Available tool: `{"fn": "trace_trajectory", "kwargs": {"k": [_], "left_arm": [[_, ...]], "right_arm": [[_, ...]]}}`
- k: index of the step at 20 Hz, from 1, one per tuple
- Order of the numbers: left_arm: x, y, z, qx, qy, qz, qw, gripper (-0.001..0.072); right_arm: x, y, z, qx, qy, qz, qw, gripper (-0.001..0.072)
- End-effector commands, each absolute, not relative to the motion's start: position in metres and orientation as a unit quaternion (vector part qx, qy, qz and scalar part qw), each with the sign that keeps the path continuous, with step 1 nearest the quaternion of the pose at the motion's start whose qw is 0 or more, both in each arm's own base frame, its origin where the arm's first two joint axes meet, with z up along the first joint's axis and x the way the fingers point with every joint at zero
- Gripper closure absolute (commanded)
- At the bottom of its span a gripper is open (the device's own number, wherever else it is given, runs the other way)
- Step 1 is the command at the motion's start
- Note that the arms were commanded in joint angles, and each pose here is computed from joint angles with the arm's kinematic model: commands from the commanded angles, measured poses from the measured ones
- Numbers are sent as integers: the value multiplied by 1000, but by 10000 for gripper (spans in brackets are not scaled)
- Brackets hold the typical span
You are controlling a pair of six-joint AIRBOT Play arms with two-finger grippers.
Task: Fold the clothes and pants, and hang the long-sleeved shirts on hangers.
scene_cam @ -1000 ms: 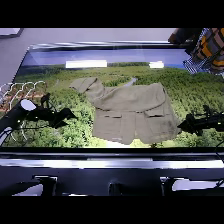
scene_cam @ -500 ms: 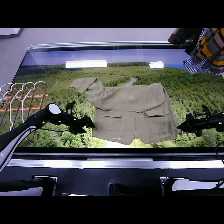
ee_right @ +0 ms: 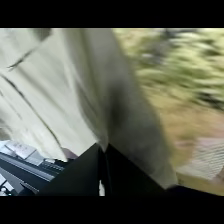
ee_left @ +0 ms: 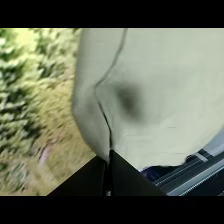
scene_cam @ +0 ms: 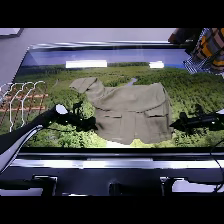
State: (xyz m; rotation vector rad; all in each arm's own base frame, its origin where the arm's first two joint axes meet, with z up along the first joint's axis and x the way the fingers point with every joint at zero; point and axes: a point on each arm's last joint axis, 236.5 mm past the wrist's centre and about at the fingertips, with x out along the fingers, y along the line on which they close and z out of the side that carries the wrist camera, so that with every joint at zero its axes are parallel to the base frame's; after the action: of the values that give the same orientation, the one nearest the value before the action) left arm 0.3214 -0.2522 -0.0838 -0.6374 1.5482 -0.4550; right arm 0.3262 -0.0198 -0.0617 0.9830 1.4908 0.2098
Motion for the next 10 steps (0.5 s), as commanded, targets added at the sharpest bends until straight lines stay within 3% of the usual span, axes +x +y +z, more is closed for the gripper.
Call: {"fn": "trace_trajectory", "kwargs": {"k": [1, 6, 8, 10], "left_arm": [[361, -253, -32, -271, 630, -254, 682, 686], [461, -210, 200, -203, 385, -303, 848, 686], [462, -186, 314, -180, 263, -311, 895, 684], [435, -165, 412, -158, 154, -313, 924, 684]], "right_arm": [[369, 41, -14, 408, 585, 157, 683, 670], [450, 74, 189, 282, 382, 221, 852, 671], [458, 64, 300, 258, 262, 214, 905, 671], [434, 57, 409, 210, 135, 205, 946, 671]]}}
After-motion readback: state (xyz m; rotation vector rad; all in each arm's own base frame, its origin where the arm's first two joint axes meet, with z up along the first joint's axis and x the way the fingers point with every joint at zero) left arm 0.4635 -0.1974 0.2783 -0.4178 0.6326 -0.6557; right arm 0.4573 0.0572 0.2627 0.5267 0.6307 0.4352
